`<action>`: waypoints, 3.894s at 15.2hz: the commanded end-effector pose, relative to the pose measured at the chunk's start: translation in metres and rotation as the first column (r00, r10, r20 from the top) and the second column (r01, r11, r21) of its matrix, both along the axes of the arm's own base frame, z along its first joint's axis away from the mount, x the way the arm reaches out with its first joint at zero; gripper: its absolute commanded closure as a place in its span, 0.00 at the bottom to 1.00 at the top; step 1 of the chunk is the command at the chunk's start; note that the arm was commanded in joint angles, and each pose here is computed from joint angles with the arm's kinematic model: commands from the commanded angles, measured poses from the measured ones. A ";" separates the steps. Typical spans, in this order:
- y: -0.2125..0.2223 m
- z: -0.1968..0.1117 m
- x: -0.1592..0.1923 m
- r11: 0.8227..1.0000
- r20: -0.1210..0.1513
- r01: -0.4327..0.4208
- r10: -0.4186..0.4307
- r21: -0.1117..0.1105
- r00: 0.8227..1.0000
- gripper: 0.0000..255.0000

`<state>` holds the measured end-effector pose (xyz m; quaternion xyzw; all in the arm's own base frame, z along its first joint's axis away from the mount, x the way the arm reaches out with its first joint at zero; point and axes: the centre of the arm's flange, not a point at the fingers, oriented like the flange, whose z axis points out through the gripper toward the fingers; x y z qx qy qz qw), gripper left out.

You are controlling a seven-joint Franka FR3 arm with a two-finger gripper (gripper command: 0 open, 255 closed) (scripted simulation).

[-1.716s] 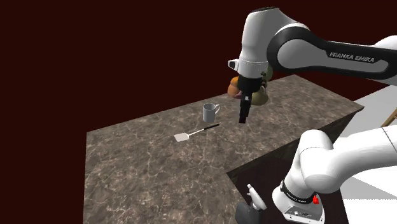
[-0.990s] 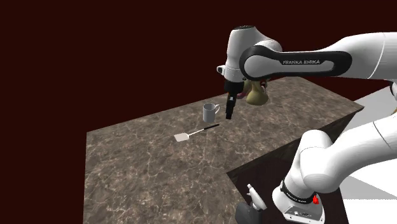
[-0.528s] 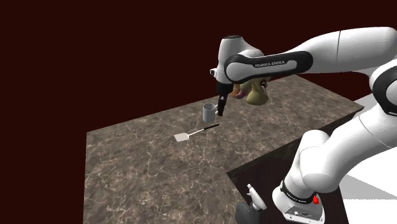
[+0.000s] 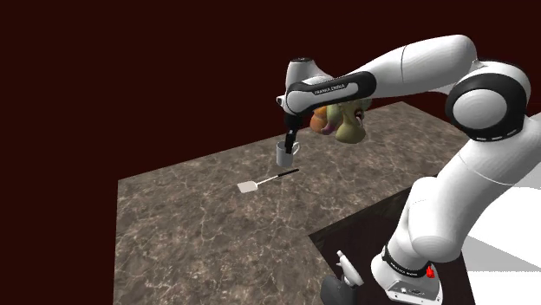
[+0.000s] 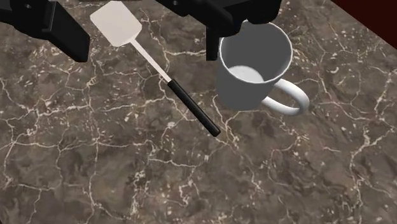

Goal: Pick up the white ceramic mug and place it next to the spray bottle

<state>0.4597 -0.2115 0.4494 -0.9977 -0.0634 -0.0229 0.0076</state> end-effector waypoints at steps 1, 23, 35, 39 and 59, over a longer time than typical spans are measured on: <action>-0.020 -0.015 0.012 1.000 0.006 -0.002 0.003 -0.006 1.000 0.00; -0.052 -0.078 0.042 1.000 0.015 -0.006 0.006 -0.013 1.000 1.00; -0.052 -0.052 0.042 1.000 0.015 -0.006 0.006 -0.013 1.000 1.00; -0.052 -0.031 0.042 1.000 0.015 -0.006 0.006 -0.013 1.000 1.00; -0.052 0.075 0.042 1.000 0.015 -0.006 0.006 -0.013 1.000 1.00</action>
